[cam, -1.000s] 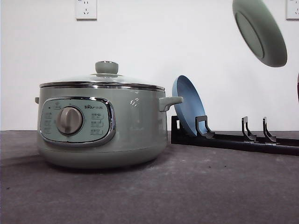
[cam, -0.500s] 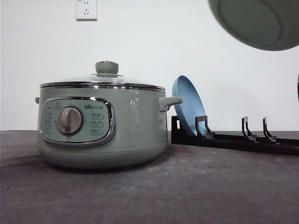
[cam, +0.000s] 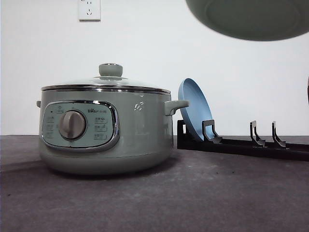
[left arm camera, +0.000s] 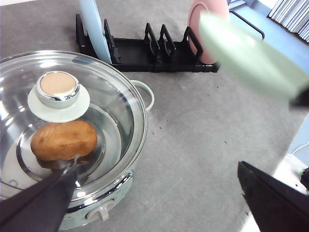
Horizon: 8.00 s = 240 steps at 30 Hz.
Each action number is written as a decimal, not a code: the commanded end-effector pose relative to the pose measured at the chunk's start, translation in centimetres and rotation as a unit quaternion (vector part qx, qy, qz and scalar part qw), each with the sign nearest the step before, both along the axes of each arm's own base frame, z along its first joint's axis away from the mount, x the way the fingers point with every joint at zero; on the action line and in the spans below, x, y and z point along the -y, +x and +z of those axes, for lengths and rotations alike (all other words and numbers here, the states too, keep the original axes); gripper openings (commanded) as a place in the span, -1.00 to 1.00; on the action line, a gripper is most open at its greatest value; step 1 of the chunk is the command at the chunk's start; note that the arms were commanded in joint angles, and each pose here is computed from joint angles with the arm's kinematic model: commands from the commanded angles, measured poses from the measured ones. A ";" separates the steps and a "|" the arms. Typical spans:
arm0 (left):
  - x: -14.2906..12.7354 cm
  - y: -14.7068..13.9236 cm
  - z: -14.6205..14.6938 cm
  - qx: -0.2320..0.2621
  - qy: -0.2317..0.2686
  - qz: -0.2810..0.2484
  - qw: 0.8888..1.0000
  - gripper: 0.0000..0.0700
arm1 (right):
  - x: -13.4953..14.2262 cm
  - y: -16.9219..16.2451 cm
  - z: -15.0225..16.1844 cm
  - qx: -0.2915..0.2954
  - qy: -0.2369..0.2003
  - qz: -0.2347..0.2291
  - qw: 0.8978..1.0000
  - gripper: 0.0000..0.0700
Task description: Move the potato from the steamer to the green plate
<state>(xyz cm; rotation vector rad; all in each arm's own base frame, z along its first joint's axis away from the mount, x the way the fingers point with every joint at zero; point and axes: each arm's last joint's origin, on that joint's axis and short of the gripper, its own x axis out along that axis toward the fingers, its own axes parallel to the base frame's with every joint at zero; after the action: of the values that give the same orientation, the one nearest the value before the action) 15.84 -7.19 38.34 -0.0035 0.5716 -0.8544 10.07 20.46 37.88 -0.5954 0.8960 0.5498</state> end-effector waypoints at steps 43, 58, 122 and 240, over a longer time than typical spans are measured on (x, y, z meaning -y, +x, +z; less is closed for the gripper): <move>0.1 -0.1 0.7 0.010 -0.004 -0.004 1.000 0.93 | -1.2 -1.4 -19.7 -0.009 -0.032 -0.001 0.999 -0.39; 0.0 -0.2 0.6 0.005 -0.001 -0.005 1.000 0.93 | 1.8 2.7 -4.8 -0.095 0.221 0.058 0.969 0.39; 10.0 18.3 -2.6 -0.154 0.206 0.133 0.957 0.85 | 18.1 -3.8 0.7 0.113 0.361 -0.089 0.922 0.40; -10.4 18.0 6.7 -0.121 0.158 0.412 0.889 -1.00 | 18.1 -3.3 0.4 0.092 0.354 -0.103 0.925 0.40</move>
<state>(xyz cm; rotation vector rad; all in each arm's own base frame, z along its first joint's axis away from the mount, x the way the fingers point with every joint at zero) 34.24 3.14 43.50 -0.0605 0.9266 0.0865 6.39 2.30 38.00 0.0963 0.5194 0.5686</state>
